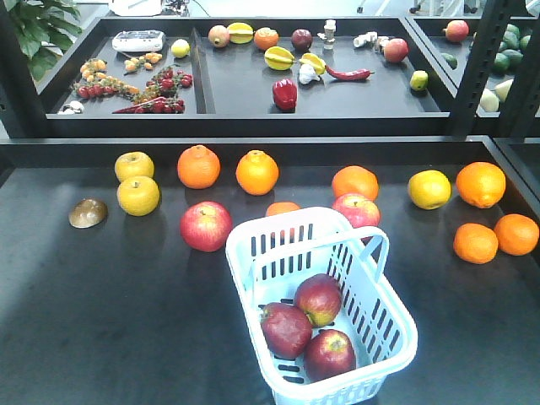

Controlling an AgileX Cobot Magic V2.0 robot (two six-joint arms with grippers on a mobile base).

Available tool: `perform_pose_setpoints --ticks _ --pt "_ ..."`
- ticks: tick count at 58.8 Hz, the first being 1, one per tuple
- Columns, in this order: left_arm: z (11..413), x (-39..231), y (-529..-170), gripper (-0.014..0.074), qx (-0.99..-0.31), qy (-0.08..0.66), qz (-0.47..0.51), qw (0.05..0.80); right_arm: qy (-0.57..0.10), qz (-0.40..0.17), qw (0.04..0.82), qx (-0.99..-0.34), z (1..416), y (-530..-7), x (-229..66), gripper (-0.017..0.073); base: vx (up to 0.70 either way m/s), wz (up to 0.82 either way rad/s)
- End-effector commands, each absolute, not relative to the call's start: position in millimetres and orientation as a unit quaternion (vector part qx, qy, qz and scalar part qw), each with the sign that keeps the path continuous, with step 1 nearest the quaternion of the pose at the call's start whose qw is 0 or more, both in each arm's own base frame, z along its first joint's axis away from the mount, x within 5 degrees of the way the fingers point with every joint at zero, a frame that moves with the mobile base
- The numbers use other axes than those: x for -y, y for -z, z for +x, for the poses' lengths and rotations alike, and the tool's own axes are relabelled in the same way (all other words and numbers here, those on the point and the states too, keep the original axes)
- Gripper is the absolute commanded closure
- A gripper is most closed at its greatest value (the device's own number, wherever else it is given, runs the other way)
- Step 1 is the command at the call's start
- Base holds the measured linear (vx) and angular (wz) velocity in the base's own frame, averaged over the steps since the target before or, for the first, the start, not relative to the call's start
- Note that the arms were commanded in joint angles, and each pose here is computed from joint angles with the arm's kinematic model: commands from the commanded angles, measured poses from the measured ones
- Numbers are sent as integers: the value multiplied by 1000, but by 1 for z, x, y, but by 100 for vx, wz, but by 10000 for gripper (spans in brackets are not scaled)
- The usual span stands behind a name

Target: Pick three apples into basket with both arms

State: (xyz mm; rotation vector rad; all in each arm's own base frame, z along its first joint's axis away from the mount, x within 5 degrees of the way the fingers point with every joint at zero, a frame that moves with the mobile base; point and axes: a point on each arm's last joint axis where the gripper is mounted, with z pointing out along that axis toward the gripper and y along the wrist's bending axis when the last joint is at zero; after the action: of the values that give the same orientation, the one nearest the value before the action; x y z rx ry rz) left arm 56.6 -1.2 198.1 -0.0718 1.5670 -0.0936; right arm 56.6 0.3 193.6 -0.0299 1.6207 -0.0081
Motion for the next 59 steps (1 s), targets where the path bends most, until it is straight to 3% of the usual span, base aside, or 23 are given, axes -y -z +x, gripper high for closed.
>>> perform_pose_setpoints --ticks 1,59 --pt "54 0 -214 599 -666 43 -39 744 -9 -1 717 -698 56 -197 -1 564 0 0" --pt "54 0 -214 599 -666 43 -39 744 -12 2 716 -698 56 -196 -1 564 0 0"
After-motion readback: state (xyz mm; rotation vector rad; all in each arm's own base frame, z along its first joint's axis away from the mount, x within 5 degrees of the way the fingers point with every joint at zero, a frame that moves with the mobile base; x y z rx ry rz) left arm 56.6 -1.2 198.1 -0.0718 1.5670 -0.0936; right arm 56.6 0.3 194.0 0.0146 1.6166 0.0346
